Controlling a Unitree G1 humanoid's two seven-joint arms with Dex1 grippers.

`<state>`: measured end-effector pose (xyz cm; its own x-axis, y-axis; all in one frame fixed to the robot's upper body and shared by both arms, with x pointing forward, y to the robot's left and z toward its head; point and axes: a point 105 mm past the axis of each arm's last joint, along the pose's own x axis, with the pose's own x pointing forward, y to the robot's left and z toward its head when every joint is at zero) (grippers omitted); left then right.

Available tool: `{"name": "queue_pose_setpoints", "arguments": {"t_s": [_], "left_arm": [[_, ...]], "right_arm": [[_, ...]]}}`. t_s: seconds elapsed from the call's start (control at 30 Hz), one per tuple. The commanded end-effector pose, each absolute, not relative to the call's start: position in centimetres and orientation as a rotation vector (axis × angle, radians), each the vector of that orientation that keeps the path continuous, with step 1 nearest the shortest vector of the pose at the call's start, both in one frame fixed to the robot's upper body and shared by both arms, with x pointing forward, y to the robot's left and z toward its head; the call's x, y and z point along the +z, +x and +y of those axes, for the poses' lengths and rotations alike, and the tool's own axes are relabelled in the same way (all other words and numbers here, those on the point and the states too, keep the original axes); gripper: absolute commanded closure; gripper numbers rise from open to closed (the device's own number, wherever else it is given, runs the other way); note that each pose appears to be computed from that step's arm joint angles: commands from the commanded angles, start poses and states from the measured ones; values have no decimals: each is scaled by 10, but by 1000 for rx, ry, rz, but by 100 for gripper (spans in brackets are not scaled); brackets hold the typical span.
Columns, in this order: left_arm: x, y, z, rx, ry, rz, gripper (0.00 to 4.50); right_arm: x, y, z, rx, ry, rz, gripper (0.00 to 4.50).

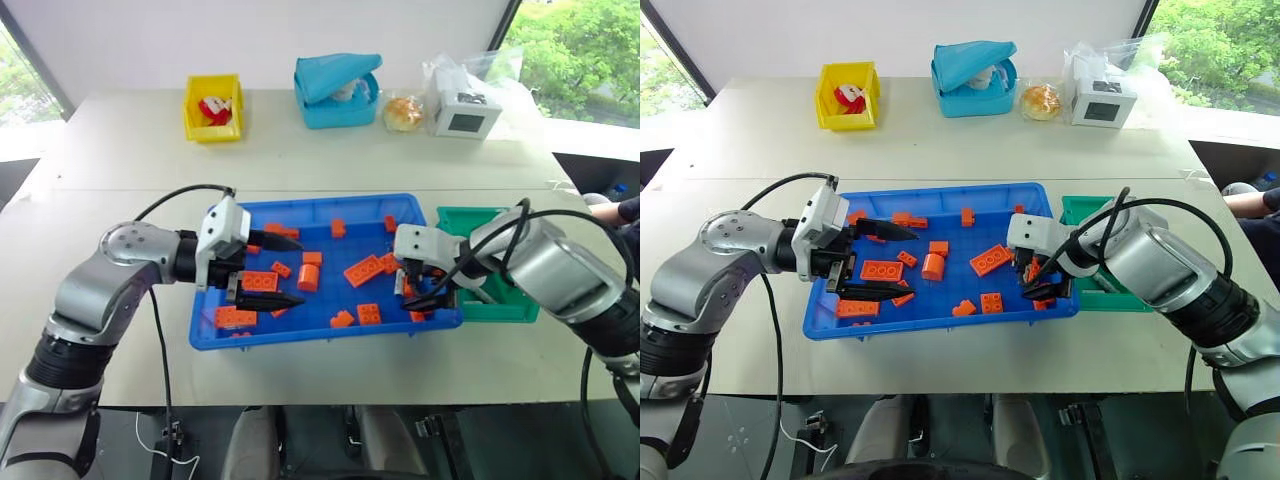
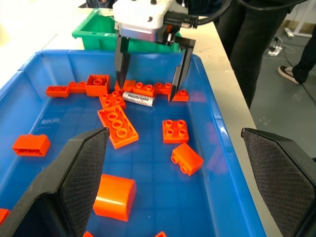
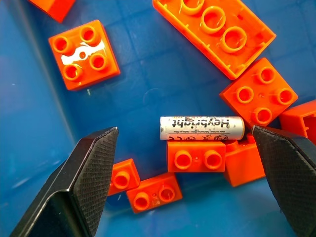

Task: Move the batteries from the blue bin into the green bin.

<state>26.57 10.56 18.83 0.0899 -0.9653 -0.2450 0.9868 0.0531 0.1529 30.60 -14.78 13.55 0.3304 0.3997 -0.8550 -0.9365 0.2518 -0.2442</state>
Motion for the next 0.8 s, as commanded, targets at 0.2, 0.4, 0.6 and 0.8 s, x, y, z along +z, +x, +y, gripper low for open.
{"name": "queue_pose_setpoints", "arguments": {"t_s": [0.2,0.4,0.6,0.8], "left_arm": [[197,264,101,-1492,330,21,0],[198,265,102,-1489,326,18,0],[198,265,101,-1494,319,19,0],[197,267,102,-1500,317,22,0]], "right_arm": [[132,314,-150,1022,-916,772,6],[125,307,-152,1048,-919,806,6],[123,309,-150,1041,-911,790,141],[148,311,-136,1042,-850,677,185]]}}
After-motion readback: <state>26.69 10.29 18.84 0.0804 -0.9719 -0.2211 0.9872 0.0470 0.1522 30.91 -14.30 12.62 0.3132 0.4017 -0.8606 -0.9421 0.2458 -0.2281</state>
